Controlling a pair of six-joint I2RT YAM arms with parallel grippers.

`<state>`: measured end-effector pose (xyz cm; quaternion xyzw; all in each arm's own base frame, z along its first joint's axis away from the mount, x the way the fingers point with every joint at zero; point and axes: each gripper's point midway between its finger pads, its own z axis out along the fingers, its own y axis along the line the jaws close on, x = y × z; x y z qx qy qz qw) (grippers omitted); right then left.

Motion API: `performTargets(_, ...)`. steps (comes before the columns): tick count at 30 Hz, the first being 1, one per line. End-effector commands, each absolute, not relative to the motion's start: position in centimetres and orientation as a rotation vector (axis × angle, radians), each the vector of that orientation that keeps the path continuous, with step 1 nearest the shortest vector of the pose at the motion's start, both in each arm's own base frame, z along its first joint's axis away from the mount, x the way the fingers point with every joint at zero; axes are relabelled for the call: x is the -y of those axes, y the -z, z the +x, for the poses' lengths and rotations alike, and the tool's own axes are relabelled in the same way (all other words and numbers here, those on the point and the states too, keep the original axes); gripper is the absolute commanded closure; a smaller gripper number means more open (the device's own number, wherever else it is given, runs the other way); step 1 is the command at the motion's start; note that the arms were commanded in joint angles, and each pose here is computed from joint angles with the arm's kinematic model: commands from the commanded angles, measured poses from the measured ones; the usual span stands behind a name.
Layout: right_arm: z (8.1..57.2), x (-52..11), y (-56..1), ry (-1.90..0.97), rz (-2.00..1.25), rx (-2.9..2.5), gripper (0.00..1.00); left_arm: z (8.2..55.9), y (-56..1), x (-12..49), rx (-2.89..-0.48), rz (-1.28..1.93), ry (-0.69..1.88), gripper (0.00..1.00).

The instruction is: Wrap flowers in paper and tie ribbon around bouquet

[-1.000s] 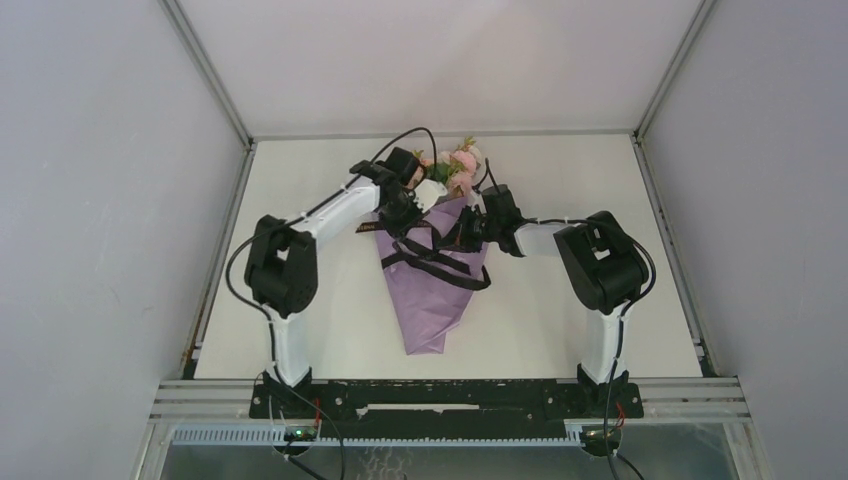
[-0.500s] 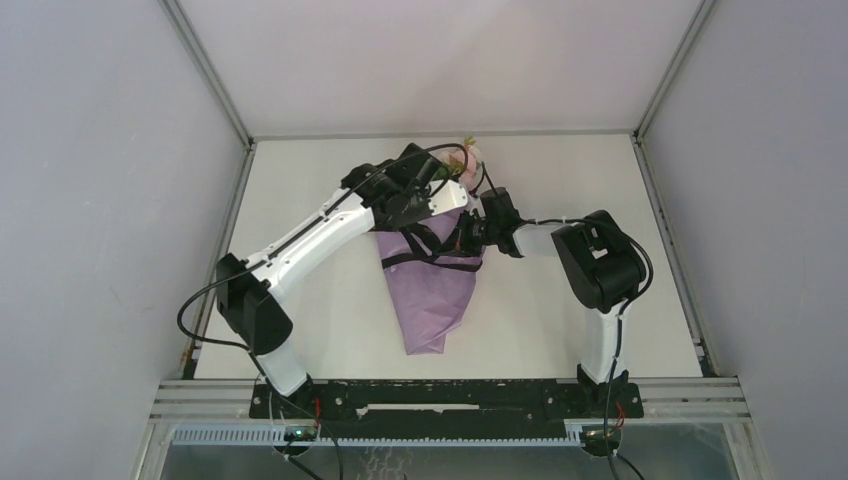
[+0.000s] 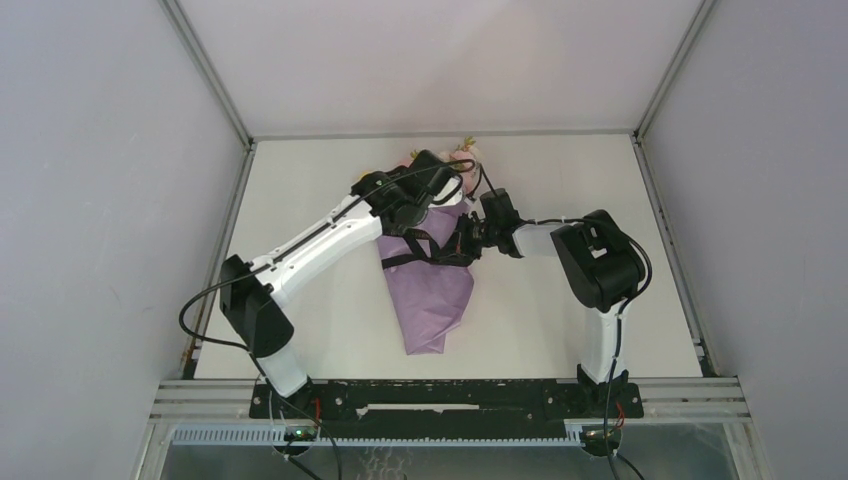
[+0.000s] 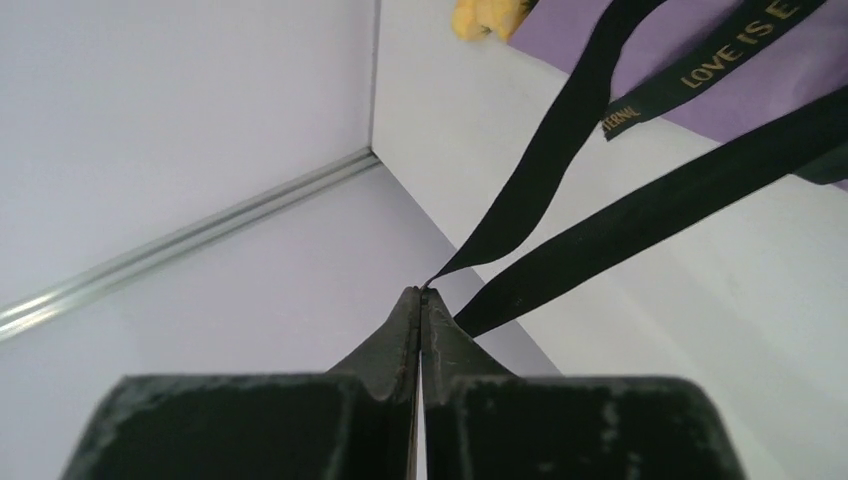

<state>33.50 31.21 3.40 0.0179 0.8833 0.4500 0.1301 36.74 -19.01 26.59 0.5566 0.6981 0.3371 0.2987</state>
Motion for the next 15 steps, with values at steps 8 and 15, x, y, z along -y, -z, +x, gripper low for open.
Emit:
performTargets(8,31.1,-31.2,-3.7,-1.382,-0.113,-2.625,1.0,36.3,-15.3,12.4,-2.298,1.393,-0.583,0.54)
performTargets(15,31.2,-31.7,-4.5,-1.443,-0.02,-2.635,1.0,33.2,-18.6,17.7,-2.117,1.564,-0.094,0.4)
